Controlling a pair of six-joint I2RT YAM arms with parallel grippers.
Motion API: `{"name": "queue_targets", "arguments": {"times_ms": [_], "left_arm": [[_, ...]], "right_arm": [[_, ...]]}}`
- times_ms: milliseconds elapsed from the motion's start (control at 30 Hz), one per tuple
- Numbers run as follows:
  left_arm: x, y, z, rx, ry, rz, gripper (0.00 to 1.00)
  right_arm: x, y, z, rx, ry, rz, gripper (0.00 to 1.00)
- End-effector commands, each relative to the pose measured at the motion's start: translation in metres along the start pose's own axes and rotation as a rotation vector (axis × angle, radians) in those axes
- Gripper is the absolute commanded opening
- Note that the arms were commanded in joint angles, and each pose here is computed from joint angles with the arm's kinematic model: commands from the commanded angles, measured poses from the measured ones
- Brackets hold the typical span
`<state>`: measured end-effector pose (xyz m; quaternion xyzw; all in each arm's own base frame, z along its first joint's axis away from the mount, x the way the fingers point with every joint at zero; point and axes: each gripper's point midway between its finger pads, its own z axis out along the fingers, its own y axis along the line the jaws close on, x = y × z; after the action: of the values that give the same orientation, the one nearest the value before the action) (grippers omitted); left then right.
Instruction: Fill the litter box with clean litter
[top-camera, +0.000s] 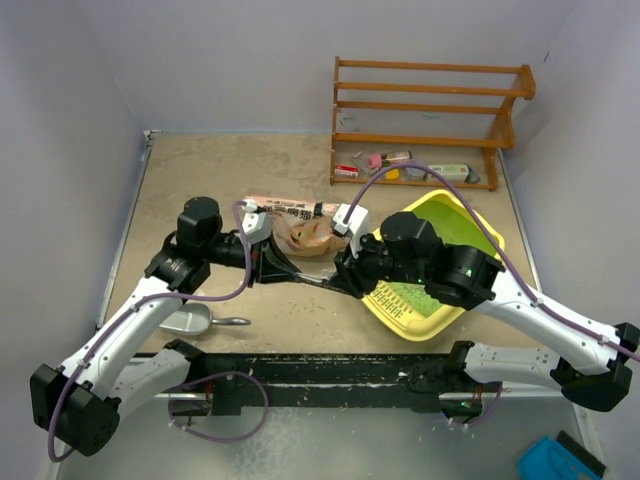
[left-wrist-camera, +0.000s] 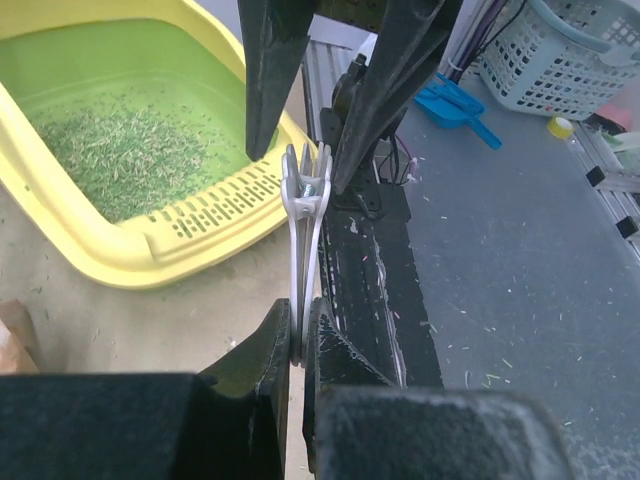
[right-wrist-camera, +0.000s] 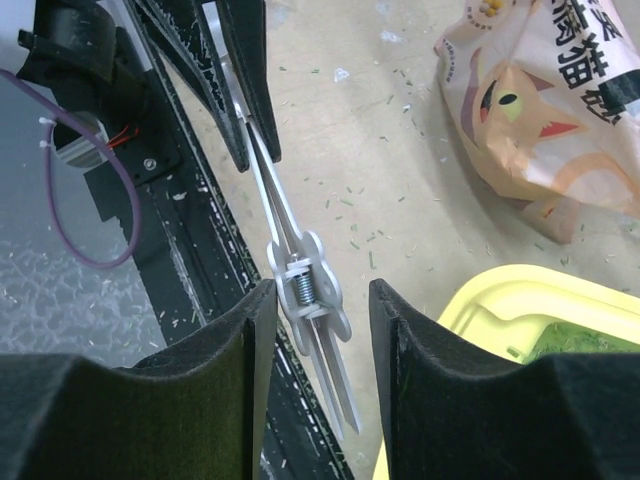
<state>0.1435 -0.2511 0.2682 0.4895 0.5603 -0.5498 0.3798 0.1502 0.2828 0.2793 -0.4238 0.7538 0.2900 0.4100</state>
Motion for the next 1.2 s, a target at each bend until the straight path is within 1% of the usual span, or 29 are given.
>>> {"name": "queue_targets", "arguments": {"times_ms": [0, 167, 267, 333, 400, 467, 500, 567, 667, 767, 833, 900, 933, 1000, 1067, 1167], "left_arm": [[-0.010, -0.014, 0.000, 0.084, -0.029, 0.104, 0.00], [-0.011, -0.015, 0.000, 0.097, -0.032, 0.105, 0.00], [-0.010, -0.014, 0.001, 0.093, -0.032, 0.099, 0.00], [-0.010, -0.013, 0.001, 0.087, -0.032, 0.096, 0.00], [-0.010, -0.009, 0.001, 0.066, -0.032, 0.088, 0.00], [-0.010, -0.002, 0.001, 0.020, -0.031, 0.075, 0.15], [-0.010, 0.001, 0.001, 0.000, -0.030, 0.069, 0.17], [-0.011, 0.011, 0.001, -0.060, -0.030, 0.049, 0.30], [-0.016, 0.036, -0.004, -0.221, -0.032, 0.030, 0.39], [-0.032, 0.070, -0.021, -0.466, -0.060, 0.044, 0.45], [-0.047, 0.089, -0.034, -0.598, -0.088, 0.094, 0.46], [-0.058, 0.103, -0.044, -0.683, -0.098, 0.165, 0.45], [-0.060, 0.111, -0.047, -0.719, -0.098, 0.187, 0.45], [-0.061, 0.128, -0.055, -0.788, -0.061, 0.241, 0.43], [-0.060, 0.145, -0.060, -0.842, -0.028, 0.281, 0.43], [-0.053, 0.164, -0.056, -0.831, 0.047, 0.357, 0.44]], "right_arm": [[-0.013, 0.013, -0.005, -0.072, -0.032, -0.024, 0.43], [-0.013, 0.020, -0.004, -0.119, -0.037, -0.038, 0.41], [-0.012, 0.026, -0.001, -0.156, -0.029, -0.040, 0.35], [-0.011, 0.029, 0.001, -0.171, -0.022, -0.040, 0.28], [-0.010, 0.029, 0.003, -0.173, -0.012, -0.041, 0.16], [-0.008, 0.028, 0.005, -0.171, -0.003, -0.039, 0.04], [-0.006, 0.027, 0.005, -0.161, 0.004, -0.037, 0.00], [-0.004, 0.020, 0.005, -0.125, 0.011, -0.034, 0.00], [-0.001, 0.004, 0.001, -0.033, 0.022, -0.040, 0.00], [0.001, -0.031, -0.010, 0.160, 0.028, -0.090, 0.00], [-0.001, -0.056, -0.020, 0.300, 0.028, -0.127, 0.00], [-0.006, -0.078, -0.031, 0.426, 0.028, -0.175, 0.00], [-0.008, -0.087, -0.036, 0.470, 0.033, -0.198, 0.00], [-0.014, -0.105, -0.041, 0.528, 0.035, -0.239, 0.00], [-0.019, -0.121, -0.044, 0.518, 0.034, -0.232, 0.00], [-0.026, -0.144, -0.043, 0.467, 0.023, -0.206, 0.00]]}}
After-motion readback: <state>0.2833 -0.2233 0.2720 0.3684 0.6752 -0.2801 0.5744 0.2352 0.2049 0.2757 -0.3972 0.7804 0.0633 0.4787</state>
